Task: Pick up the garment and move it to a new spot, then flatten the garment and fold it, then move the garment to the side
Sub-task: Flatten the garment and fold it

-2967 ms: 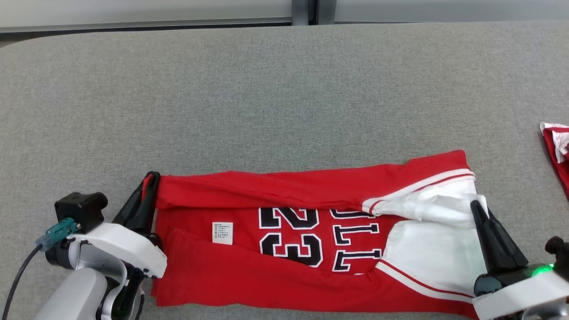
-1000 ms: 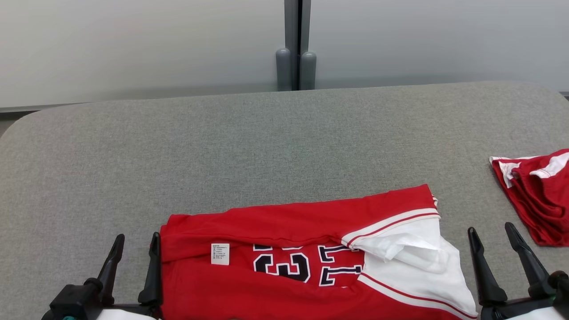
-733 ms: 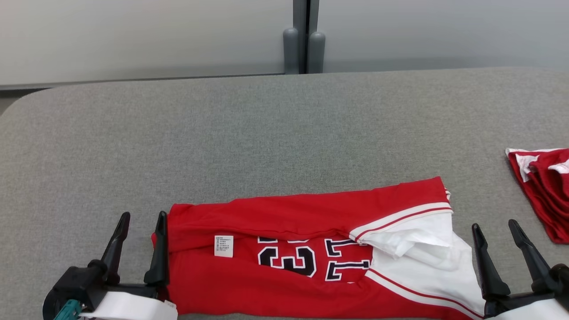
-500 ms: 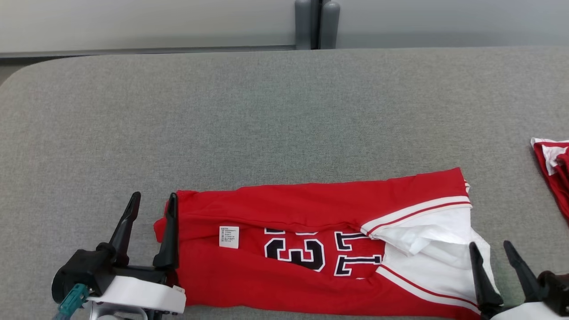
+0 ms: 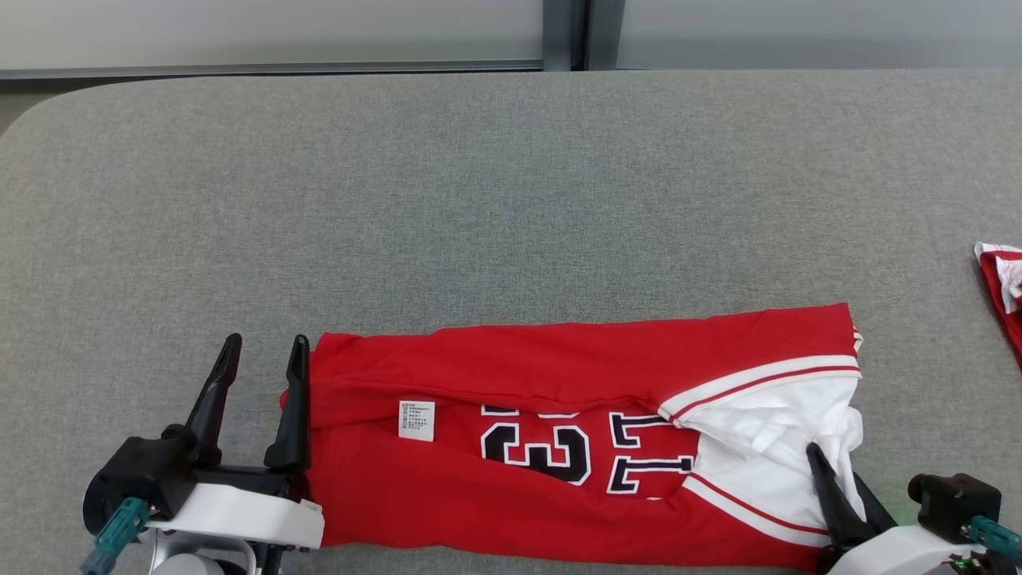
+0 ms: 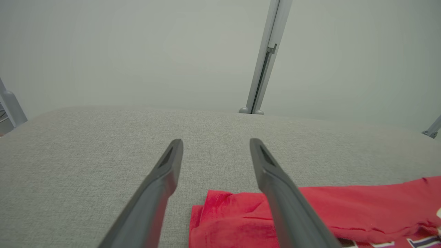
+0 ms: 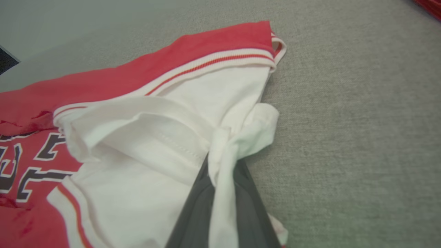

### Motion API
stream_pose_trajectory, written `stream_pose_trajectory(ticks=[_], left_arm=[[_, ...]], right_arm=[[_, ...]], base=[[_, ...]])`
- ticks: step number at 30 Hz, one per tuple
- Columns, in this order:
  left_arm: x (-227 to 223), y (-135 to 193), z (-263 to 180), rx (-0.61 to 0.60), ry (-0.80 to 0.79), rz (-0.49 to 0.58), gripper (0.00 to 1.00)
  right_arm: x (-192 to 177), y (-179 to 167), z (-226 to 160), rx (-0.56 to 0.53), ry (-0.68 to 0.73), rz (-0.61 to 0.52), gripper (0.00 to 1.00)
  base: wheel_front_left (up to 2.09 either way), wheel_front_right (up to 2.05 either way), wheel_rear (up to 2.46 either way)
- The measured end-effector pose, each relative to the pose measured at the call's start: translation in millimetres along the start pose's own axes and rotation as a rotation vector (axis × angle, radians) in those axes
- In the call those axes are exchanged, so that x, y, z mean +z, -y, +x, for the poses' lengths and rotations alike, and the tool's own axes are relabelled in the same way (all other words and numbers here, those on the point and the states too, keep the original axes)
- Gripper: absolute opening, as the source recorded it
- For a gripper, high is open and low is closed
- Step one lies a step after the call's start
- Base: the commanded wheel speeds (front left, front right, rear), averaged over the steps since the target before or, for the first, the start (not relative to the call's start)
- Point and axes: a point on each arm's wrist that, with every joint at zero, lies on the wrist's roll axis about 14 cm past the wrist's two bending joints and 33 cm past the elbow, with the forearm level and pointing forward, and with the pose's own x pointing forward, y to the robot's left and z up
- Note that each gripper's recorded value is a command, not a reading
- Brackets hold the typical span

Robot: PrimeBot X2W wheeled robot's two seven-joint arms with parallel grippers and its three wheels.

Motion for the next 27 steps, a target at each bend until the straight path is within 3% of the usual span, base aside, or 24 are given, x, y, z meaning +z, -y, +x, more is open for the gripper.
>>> stream_pose_trajectory(ticks=[4,10,16,21,27], left_arm=[[2,0,1,-0.002,0.007,0.002,1.00],[4,6,-2,-0.018,0.016,-0.004,1.00],[7,9,-6,-0.026,0.023,-0.006,1.00],[10,11,-9,-0.031,0.032,-0.005,1.00],[20,21,-16,-0.050,0.056,-0.010,1.00]], right_arm=[[6,6,-4,-0.013,0.020,-0.001,0.00],[16,61,-32,-0.155,0.053,-0.028,0.00],[39,85,-50,-0.206,0.116,-0.080,0.00],[89,47,-47,-0.109,0.234,-0.159,0.00],[132,-56,-42,0.140,0.327,-0.224,0.00]], base=[[0.00,0.00,0.00],[0.00,0.00,0.00],[0.00,0.00,0.00],[0.00,0.00,0.00],[0.00,0.00,0.00]])
